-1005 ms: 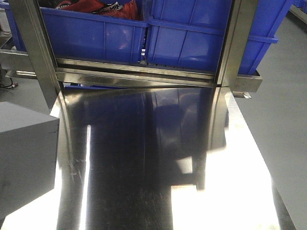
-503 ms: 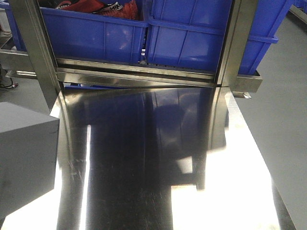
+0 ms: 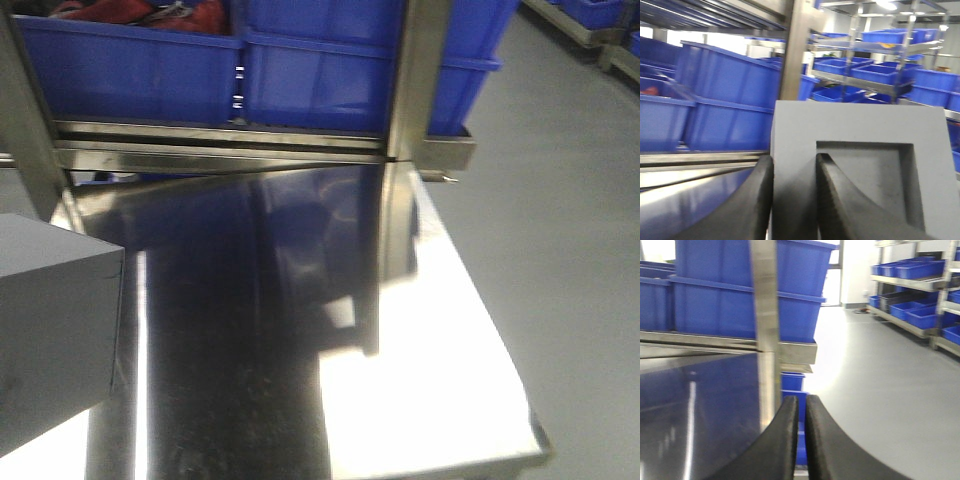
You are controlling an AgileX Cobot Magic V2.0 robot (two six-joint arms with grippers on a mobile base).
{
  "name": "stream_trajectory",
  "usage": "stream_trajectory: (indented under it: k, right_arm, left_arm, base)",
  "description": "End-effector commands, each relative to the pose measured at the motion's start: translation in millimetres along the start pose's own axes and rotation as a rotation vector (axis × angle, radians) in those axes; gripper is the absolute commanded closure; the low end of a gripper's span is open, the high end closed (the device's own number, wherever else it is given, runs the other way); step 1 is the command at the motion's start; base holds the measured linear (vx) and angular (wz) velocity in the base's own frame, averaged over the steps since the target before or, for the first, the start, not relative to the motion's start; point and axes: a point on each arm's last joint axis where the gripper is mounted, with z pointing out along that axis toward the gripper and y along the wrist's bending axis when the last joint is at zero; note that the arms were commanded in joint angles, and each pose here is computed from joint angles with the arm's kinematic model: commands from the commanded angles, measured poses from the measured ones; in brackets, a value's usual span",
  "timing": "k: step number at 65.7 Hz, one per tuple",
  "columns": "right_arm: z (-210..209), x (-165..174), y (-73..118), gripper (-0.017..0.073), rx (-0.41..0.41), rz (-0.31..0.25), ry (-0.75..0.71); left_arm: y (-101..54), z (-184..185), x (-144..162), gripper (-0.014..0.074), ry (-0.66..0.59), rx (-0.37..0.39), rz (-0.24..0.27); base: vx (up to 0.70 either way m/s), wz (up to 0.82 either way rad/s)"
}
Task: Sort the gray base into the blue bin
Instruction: 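Drive the base away from the table holding the block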
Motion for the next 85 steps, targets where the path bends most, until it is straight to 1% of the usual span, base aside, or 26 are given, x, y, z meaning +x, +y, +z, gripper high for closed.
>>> stream_trajectory:
  k: [1,45,85]
  right_arm:
    - [-0.8,-6.8,0.1,0.0564,0.001,-0.013,-0.081]
    - [-0.8,-6.8,0.1,0.0564,0.001,-0.013,-0.081]
    - [-0.8,-6.8,0.1,0.0564,0.001,-0.013,-0.081]
  left_arm:
    - [-5.8,-0.2,-15.9,0.0589,-0.105,0.052,-0.012]
    - [-5.8,-0.2,-15.9,0.0589,-0.105,0.052,-0.012]
    - [-5.8,-0.2,-15.9,0.0589,-0.105,0.052,-0.012]
  base:
    - [-0.17,-0.46]
    - [-0.15,-0.55]
    - [-0.02,-0.59]
